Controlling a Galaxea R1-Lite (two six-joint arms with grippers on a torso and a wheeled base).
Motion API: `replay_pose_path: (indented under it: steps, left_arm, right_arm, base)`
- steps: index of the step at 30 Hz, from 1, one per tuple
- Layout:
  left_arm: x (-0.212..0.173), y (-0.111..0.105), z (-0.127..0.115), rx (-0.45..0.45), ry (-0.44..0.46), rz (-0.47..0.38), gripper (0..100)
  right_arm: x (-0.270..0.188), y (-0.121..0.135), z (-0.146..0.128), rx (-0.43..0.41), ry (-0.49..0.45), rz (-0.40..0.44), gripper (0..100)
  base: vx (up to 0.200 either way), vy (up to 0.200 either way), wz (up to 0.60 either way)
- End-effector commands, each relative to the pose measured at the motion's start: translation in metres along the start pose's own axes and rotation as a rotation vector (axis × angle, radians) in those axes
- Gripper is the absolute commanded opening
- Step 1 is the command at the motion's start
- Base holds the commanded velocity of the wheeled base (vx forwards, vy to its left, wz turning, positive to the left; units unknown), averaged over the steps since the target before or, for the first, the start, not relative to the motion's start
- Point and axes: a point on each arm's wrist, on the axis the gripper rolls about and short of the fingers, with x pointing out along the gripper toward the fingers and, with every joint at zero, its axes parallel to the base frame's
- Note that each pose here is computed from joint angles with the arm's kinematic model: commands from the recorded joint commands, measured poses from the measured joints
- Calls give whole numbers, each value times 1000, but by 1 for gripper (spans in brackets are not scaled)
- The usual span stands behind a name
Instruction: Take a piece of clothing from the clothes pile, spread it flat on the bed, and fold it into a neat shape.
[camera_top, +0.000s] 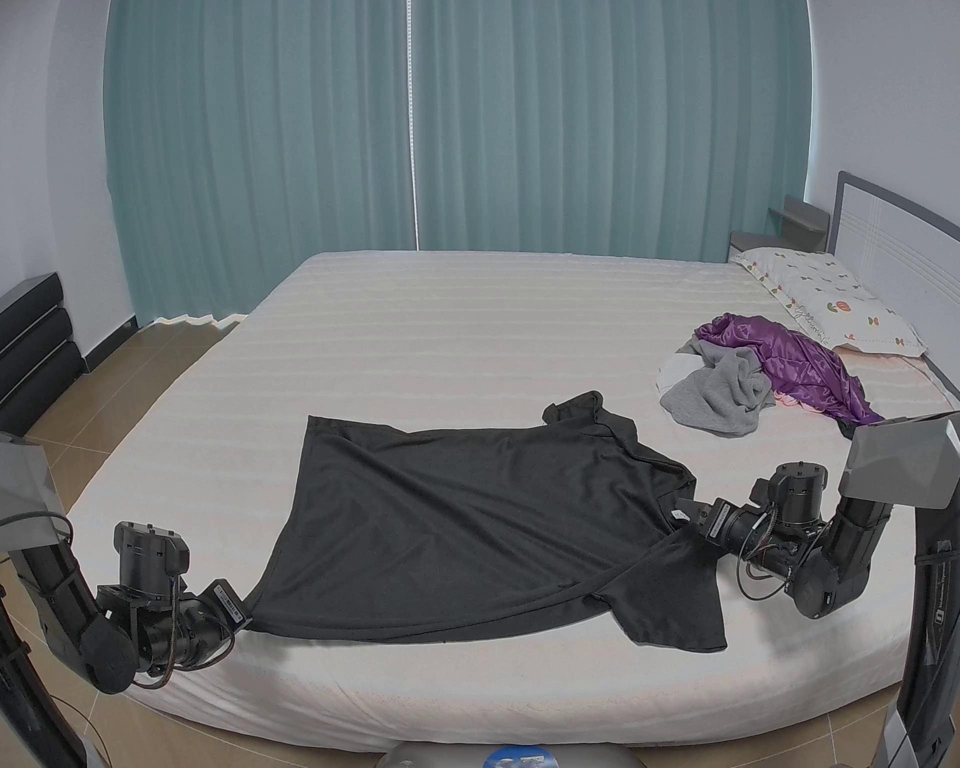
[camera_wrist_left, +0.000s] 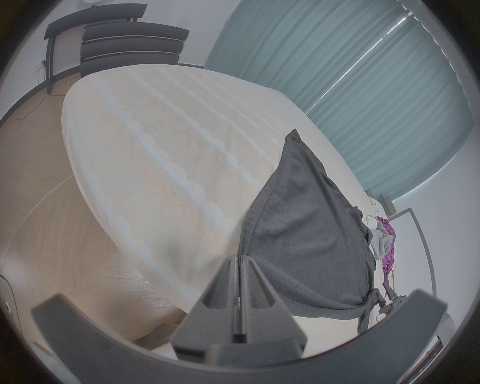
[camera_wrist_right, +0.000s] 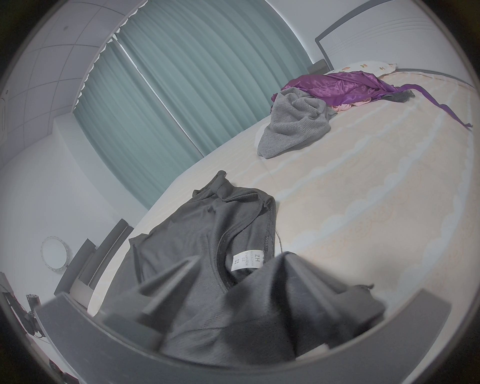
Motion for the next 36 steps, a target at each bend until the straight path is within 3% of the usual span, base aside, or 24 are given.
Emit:
replay_pose_path:
  steps: [1, 8, 18, 26, 34, 35, 36]
  left_arm:
    - [0, 0, 0, -1, 0, 1, 0]
    - [-1, 0, 0, -1, -1, 0, 0]
    - [-1, 1, -1, -1, 1, 2, 0]
    - [-1, 1, -1, -1, 1, 2, 0]
    - [0, 1, 0, -1, 3, 2, 0]
    - [0, 1, 0, -1, 3, 2, 0]
    - [0, 1, 0, -1, 3, 2, 0]
  right_arm:
    - [-18, 4, 11, -2, -26, 13, 100]
    - [-63, 12, 18, 5, -14, 34, 100]
    - [-109, -3, -28, 49, 241, 14, 100]
    - [-98, -12, -54, 55, 329, 15, 100]
    - [-84, -9, -68, 31, 321, 57, 100]
    - [-84, -9, -68, 30, 321, 56, 0]
    - [-84, -8, -68, 27, 320, 60, 0]
  base:
    - [0, 0, 0]
    - [0, 0, 0]
    - [0, 0, 0]
    - [0, 0, 0]
    - [0, 0, 0]
    - [0, 0, 0]
    - [0, 0, 0]
